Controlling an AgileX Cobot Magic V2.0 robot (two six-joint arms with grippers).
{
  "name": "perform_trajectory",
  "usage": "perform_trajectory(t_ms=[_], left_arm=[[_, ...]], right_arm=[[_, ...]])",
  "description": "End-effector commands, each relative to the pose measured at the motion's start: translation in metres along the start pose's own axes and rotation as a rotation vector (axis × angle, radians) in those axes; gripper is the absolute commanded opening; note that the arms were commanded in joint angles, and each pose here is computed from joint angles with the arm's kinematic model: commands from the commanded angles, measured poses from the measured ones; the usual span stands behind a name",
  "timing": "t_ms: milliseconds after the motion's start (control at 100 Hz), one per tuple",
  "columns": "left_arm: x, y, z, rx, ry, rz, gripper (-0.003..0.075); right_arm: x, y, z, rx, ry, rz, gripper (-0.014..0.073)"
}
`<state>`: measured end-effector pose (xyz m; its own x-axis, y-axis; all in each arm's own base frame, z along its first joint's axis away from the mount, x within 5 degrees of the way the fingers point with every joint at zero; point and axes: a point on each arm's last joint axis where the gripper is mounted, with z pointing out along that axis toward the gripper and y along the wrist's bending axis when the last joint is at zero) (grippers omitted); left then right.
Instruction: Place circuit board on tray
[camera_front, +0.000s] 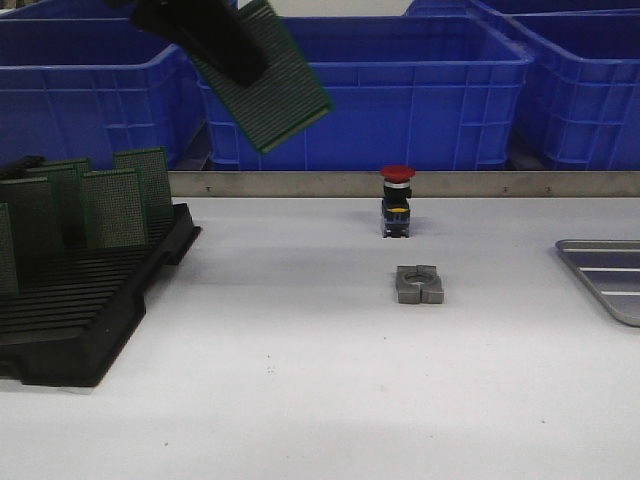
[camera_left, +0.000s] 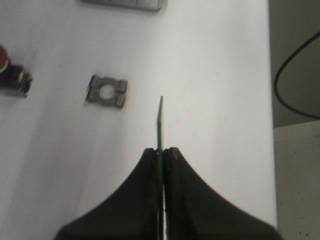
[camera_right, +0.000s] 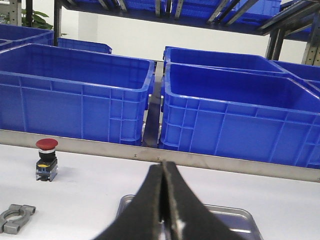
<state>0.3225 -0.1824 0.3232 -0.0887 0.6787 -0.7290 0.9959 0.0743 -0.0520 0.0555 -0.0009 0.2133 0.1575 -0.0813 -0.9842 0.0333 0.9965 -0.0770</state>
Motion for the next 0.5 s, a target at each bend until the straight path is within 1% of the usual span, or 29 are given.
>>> perform_trajectory(t_ms=[0,60,200,290,380,490], left_arm=[[-0.037,-0.022,-0.011,0.003,-0.141,0.041,-0.0019],[-0.043,-0.024,-0.006,-0.024,-0.154,0.051,-0.0019],[-0.054,-0.026,0.002,-0.077,-0.182,0.014,-0.0019],[-0.057,-0.029,0.007,-0.062,-0.189,0.015,-0.0019],[-0.059,-0.032,0.011,-0.044,-0.194,0.017,-0.0019],[-0.060,-0.033,0.010,-0.037,-0.207,0.010,-0.0018]], right_arm=[[-0.014,0.000,-0.002,-0.002,-0.120,-0.013,-0.0069],[-0.014,0.000,-0.002,-0.002,-0.120,-0.013,-0.0069],[-0.015,0.000,-0.003,-0.002,-0.132,-0.013,-0.0069],[-0.019,0.000,-0.003,-0.004,-0.183,-0.004,-0.0069],[-0.027,0.000,-0.005,-0.008,-0.243,0.042,-0.0069],[-0.047,-0.002,-0.006,-0.010,-0.273,0.094,-0.0069]])
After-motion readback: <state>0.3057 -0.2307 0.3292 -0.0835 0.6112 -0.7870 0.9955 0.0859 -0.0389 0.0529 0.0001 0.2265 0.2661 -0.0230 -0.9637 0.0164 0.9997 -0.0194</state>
